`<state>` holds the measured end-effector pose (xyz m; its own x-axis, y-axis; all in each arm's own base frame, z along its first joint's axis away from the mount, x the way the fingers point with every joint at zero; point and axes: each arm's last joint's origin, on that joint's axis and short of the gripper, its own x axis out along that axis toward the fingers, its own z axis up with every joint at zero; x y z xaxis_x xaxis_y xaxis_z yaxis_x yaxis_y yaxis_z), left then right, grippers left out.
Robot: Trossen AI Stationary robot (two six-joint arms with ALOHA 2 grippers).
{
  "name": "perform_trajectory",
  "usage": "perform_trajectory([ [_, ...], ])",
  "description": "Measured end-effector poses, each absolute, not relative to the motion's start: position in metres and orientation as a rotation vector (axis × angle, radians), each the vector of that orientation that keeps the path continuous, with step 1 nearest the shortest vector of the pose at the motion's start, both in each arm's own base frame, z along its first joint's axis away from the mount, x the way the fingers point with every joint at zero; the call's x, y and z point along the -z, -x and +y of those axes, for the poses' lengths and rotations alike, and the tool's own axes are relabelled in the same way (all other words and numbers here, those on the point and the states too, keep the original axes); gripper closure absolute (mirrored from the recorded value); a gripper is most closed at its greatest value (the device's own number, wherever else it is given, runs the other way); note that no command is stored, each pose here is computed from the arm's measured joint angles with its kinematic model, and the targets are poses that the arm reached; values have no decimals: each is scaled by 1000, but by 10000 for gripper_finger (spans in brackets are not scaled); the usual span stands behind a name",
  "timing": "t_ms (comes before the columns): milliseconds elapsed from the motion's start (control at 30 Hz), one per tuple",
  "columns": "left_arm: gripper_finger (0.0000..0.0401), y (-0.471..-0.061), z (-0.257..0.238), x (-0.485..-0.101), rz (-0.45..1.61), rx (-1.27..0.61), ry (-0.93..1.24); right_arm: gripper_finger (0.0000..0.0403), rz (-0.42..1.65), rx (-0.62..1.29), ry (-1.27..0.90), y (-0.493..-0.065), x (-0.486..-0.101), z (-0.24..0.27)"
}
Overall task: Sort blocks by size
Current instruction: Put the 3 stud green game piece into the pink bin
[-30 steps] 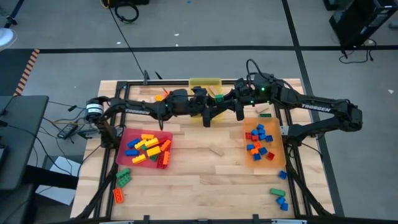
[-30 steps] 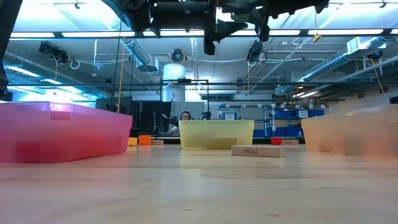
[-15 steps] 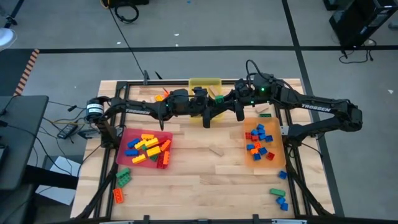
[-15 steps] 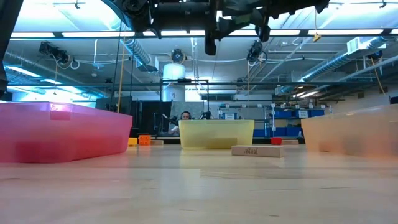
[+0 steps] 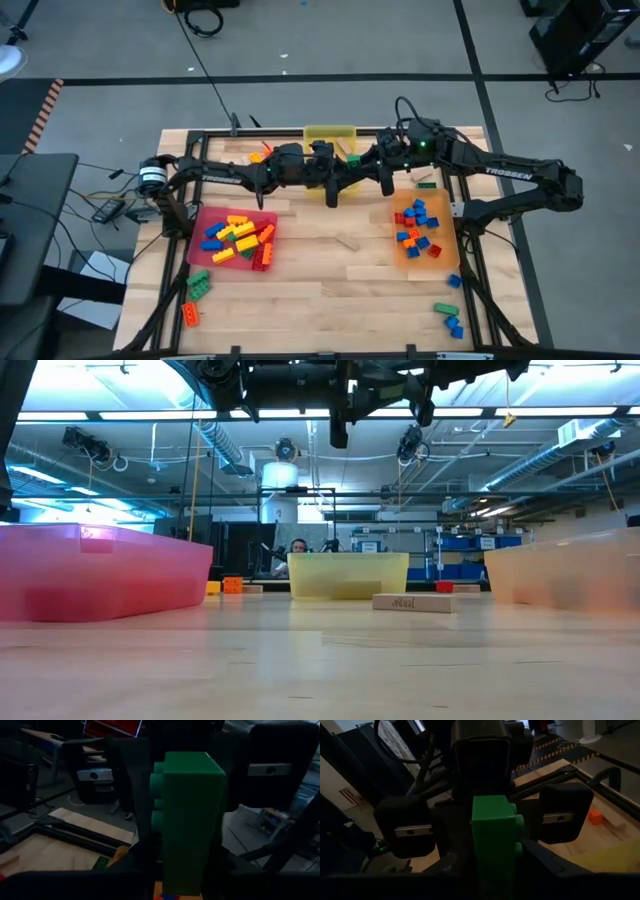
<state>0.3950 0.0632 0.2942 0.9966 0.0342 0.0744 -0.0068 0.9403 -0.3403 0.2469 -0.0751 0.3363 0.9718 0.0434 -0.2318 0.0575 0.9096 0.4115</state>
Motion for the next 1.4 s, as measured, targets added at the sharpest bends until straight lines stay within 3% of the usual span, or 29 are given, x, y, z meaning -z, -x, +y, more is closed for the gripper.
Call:
perform_trajectory([
  [400,298,-368,62,-313,81,-114,299,205,268,73,-449,-228,-340,-84],
  [833,299,-266,39,-341,549,-359,417,206,491,144,-616,-217,-320,-68],
  [1167,291,-214,2,-315,1042,-532,371,217,553,258,-767,-232,-296,-26],
  [1400,286,-197,-12,-276,1209,-571,360,233,540,277,-755,-247,-289,6],
])
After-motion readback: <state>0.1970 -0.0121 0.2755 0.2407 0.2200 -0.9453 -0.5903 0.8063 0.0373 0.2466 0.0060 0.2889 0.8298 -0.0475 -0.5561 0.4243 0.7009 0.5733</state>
